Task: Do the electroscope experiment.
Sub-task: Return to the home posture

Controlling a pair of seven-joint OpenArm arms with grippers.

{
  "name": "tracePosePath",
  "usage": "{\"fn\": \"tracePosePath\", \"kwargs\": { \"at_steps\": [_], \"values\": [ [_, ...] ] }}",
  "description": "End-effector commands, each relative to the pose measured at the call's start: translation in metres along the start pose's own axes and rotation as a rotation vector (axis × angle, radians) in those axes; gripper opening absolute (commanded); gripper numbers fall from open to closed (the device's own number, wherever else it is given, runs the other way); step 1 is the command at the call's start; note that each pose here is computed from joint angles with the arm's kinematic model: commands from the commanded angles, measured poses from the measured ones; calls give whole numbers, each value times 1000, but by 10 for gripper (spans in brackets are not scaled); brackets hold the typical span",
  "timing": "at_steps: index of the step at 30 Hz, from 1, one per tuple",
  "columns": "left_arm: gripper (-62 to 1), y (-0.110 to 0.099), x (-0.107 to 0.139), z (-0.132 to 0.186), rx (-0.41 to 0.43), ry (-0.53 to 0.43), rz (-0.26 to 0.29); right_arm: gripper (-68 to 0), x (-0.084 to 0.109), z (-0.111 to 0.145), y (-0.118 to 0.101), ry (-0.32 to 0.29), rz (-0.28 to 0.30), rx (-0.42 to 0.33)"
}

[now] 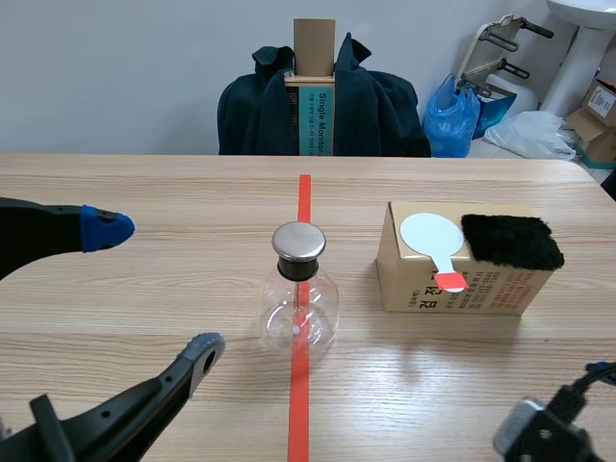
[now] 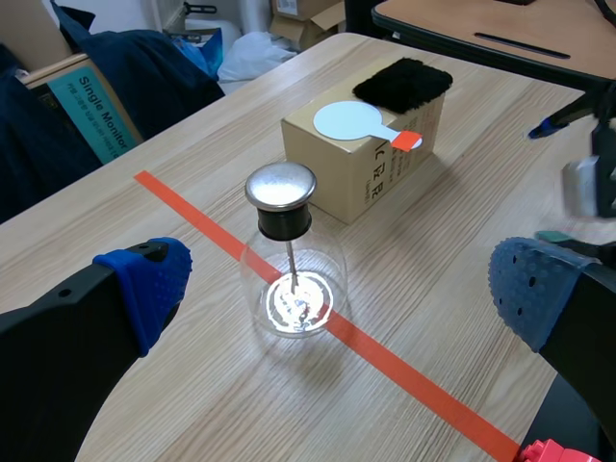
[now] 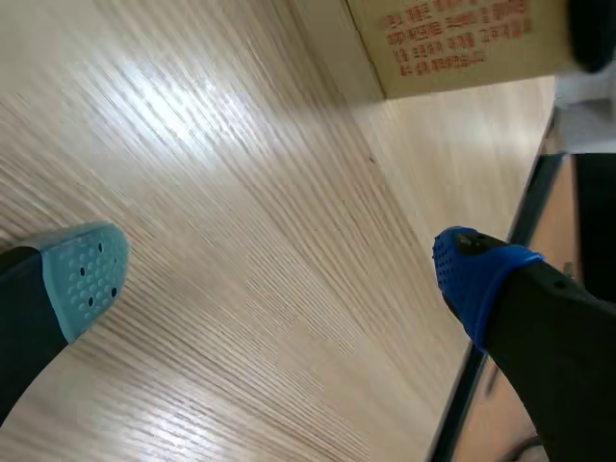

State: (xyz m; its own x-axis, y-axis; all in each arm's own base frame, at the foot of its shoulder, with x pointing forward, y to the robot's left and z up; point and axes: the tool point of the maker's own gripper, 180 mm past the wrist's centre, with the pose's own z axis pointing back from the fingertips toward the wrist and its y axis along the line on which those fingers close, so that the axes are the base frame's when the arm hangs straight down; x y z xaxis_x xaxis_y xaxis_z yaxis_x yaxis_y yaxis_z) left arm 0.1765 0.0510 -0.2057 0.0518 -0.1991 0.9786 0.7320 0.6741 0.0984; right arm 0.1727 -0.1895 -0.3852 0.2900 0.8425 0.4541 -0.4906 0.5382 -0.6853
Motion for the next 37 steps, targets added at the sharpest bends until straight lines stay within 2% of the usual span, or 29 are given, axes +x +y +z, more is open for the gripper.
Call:
{"fn": "tracePosePath", "kwargs": {
  "at_steps": [1, 4, 10, 12, 14, 16, 18, 24, 27, 32, 35, 37],
  "values": [
    [14, 0, 6, -1, 2, -29, 6, 4, 30, -6, -33, -100, -69, -51],
    [14, 0, 6, -1, 2, -28, 6, 4, 57, -3, -66, -185, -245, -62],
    [14, 0, 6, -1, 2, -28, 6, 4, 107, 4, -138, -336, -515, -144],
    [14, 0, 6, -1, 2, -27, 6, 4, 118, 8, -156, -387, -588, -159],
    [14, 0, 6, -1, 2, -27, 6, 4, 131, 11, -168, -454, -627, -148],
    [14, 0, 6, -1, 3, -26, 6, 4, 144, 16, -174, -525, -629, -117],
    [14, 0, 5, -1, 3, -21, 6, 4, 156, 18, -175, -576, -607, -73],
    [14, 0, 1, -1, 3, -1, 7, 4, 178, 22, -173, -654, -529, 0],
    [14, 0, 1, -1, 3, -1, 7, 4, 181, 23, -170, -663, -500, 12],
    [14, 0, 1, -1, 2, -1, 6, 4, 181, 22, -169, -661, -468, -10],
    [14, 0, 2, -1, 3, -2, 6, 4, 181, 22, -168, -660, -475, -14],
    [14, 1, 2, -2, 3, -6, 3, 4, 177, 19, -166, -631, -473, -9]
  ]
}}
